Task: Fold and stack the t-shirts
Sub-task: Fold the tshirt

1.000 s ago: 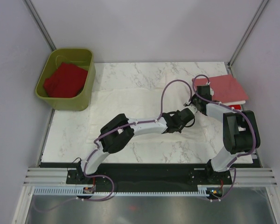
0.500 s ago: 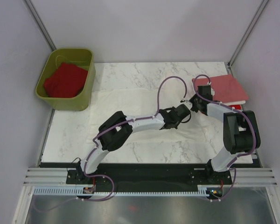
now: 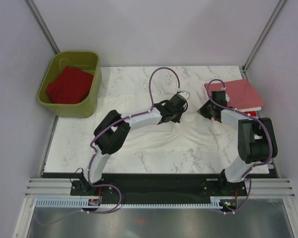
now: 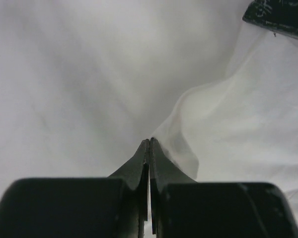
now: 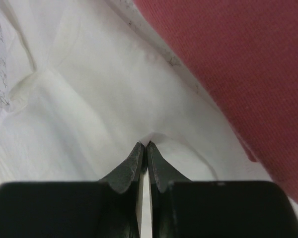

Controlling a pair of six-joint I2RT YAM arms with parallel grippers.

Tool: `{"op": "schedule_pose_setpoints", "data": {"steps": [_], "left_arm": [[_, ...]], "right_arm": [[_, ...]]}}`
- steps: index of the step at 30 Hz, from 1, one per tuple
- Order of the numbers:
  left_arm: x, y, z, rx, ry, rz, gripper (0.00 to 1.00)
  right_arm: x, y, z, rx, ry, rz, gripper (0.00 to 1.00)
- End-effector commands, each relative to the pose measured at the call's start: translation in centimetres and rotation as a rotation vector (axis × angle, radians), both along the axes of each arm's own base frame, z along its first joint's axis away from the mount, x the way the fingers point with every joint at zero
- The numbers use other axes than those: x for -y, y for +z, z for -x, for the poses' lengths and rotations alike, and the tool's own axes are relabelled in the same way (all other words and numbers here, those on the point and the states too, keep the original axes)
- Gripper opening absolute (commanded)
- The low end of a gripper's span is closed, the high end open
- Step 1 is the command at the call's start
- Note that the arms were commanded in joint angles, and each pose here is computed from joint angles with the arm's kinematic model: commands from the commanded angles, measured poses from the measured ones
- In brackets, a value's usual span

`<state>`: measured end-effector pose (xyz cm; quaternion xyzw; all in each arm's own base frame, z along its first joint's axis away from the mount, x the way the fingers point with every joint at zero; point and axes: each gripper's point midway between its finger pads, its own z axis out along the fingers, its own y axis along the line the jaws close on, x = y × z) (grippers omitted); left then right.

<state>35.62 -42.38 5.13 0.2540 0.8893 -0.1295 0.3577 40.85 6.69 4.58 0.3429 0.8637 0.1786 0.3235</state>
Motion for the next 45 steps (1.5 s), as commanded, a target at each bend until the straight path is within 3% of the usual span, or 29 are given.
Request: {"op": "schedule_pose_setpoints", "data": {"steps": [1,9,13,15,19,27,38,40,41,43,44,45], "left_arm": [[1.3,5.7,-1.1,0.048,0.0,0.173,0.02],[-0.3,5.9,-3.4,0.006,0.033,0.235,0.03],[-0.6,5.1,-3.2,-0.018,0.037,0.238,0.19],[-0.7,4.8,-3.0,-0.024,0.039,0.241,0.35],[-1.3,5.0,-2.9,-0.008,0.049,0.243,0.47],[-1.5,5.2,-3.0,0.012,0.025,0.247,0.45],[-2.1,4.1,-5.0,-0.014,0.08,0.248,0.36],[-2.3,4.3,-5.2,-0.003,0.089,0.245,0.36],[-2.3,4.4,-5.3,0.002,0.092,0.245,0.36],[-2.3,4.5,-5.4,0.008,0.093,0.241,0.36],[-2.4,4.7,-5.5,0.013,0.098,0.237,0.36],[-2.5,4.8,-5.6,0.016,0.102,0.236,0.36]], "right_arm": [[0.1,0.5,-0.6,0.03,-0.01,-0.012,0.13],[0.0,1.0,-1.2,0.042,-0.005,-0.025,0.04],[0.4,2.5,-1.4,0.081,-0.013,-0.005,0.03],[0.7,3.1,-1.5,0.101,-0.023,0.014,0.03],[0.8,3.9,-1.6,0.123,-0.022,0.024,0.05],[0.8,4.9,-2.7,0.139,-0.023,0.071,0.06],[-0.8,5.4,-5.1,0.156,0.004,0.145,0.08],[-0.9,4.4,-5.1,0.126,0.013,0.147,0.12],[-0.9,4.5,-5.3,0.123,0.012,0.151,0.21],[-0.3,4.2,-4.9,0.104,-0.007,0.173,0.45],[-0.1,4.4,-4.8,0.109,-0.015,0.178,0.66],[0.0,5.3,-4.7,0.127,-0.024,0.183,0.7]]}}
